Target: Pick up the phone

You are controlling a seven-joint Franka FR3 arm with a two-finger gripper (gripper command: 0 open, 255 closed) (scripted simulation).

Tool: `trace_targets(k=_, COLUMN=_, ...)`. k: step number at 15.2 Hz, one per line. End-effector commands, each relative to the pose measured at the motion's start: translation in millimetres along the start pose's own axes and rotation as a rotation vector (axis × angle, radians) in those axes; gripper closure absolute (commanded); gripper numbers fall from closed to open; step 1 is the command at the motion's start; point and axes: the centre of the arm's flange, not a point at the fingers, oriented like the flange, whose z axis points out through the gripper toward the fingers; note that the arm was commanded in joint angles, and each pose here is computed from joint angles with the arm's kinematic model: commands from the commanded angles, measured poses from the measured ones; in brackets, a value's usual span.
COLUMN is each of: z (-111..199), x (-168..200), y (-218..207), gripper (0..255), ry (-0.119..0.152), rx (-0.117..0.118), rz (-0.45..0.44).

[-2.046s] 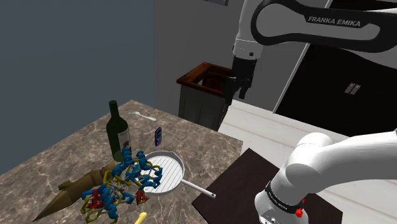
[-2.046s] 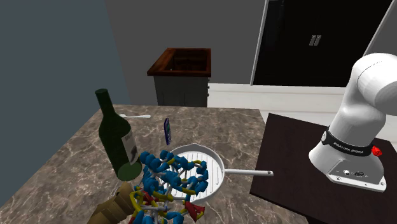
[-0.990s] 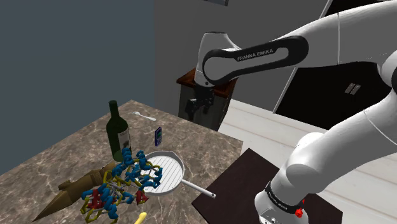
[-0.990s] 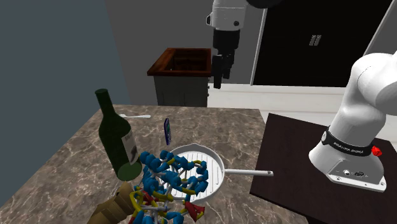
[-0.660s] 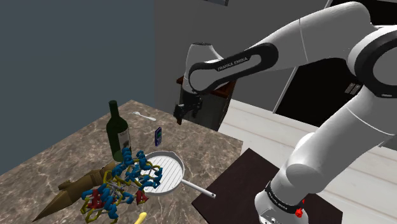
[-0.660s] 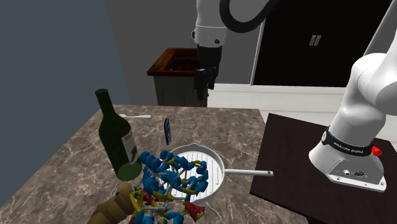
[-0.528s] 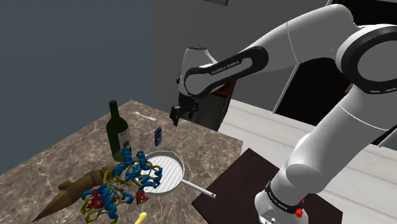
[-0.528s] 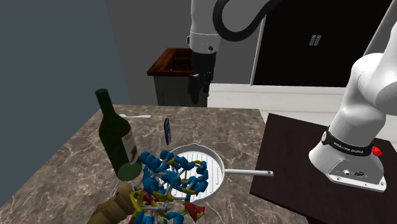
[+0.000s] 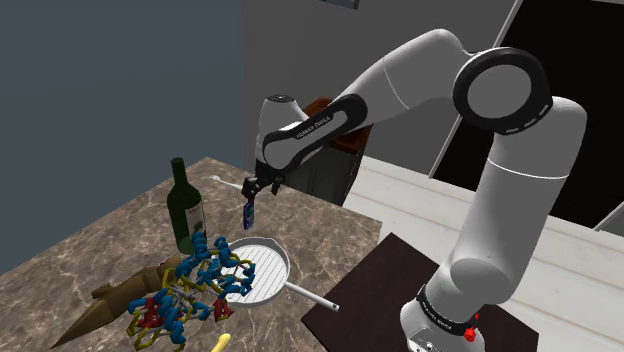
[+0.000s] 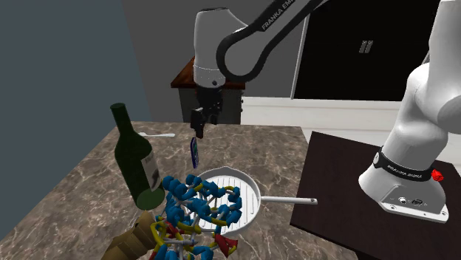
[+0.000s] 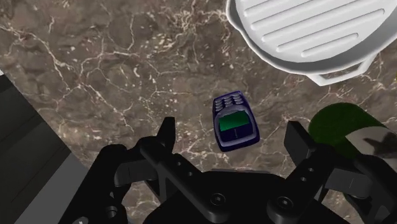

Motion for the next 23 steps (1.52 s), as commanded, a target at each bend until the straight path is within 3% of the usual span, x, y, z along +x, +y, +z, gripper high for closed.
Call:
trace_targets(k=1, z=15.8, x=17.0, y=-7.5, gripper=0, ry=0.013, rx=0.002, rz=-0.001)
trace_targets(k=4, z=40.3, x=40.6, y=-17.0, gripper=0, ry=0.031, rx=0.005, rz=-0.003)
trace_targets(k=13, z=80.1, x=36.7, y=-15.1, gripper=0, ry=0.031, rx=0.004, rz=-0.003)
trace_targets(k=14, z=79.6, x=37.0, y=-15.4, gripper=255, ry=0.031, rx=0.005, rz=-0.003)
trace_targets(k=23, z=80.1, x=36.7, y=-15.1, gripper=255, ry=0.031, rx=0.005, rz=-0.003)
